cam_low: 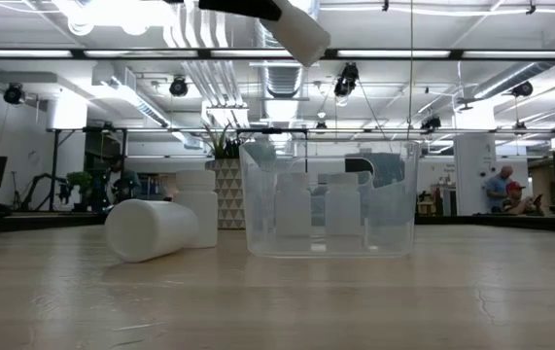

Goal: Pick and place pill bottles into a basket
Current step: Put the white medicine bottle into the transparent bin

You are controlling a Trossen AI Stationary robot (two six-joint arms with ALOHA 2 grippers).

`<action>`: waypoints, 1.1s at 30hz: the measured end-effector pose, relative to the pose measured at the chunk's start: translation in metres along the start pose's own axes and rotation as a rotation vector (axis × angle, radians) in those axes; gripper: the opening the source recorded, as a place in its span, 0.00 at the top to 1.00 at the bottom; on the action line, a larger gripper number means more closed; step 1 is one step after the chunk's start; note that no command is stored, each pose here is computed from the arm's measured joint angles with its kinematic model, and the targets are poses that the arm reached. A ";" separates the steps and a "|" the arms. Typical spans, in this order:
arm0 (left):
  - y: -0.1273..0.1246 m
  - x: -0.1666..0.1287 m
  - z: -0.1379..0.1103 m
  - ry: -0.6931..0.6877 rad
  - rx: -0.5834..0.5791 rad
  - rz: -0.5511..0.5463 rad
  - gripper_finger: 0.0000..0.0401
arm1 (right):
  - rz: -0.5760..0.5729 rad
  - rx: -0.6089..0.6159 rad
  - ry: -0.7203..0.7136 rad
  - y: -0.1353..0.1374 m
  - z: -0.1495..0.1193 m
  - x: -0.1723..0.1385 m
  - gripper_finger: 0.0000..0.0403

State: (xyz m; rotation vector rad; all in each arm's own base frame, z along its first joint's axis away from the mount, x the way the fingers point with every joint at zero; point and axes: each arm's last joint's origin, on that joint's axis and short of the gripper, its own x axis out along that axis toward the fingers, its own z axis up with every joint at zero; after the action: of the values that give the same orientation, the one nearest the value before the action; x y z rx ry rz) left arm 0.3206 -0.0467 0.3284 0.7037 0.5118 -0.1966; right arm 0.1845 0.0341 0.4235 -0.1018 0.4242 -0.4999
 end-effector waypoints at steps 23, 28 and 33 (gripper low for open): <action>0.015 -0.013 0.010 0.000 -0.332 -0.045 0.64 | 0.270 -0.017 -0.260 0.009 -0.098 0.017 0.98; 0.019 -0.013 0.002 0.046 -0.472 -0.050 0.64 | 0.272 0.003 -0.263 0.004 -0.115 0.016 0.98; 0.016 -0.002 -0.001 0.145 -0.491 -0.107 0.64 | 0.271 -0.001 -0.257 0.002 -0.126 0.016 0.98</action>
State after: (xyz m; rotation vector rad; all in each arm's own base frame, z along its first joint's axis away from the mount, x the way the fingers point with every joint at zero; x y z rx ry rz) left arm 0.3235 -0.0345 0.3380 0.2117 0.7062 -0.1123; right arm 0.1455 0.0295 0.3032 -0.1059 0.1823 -0.2156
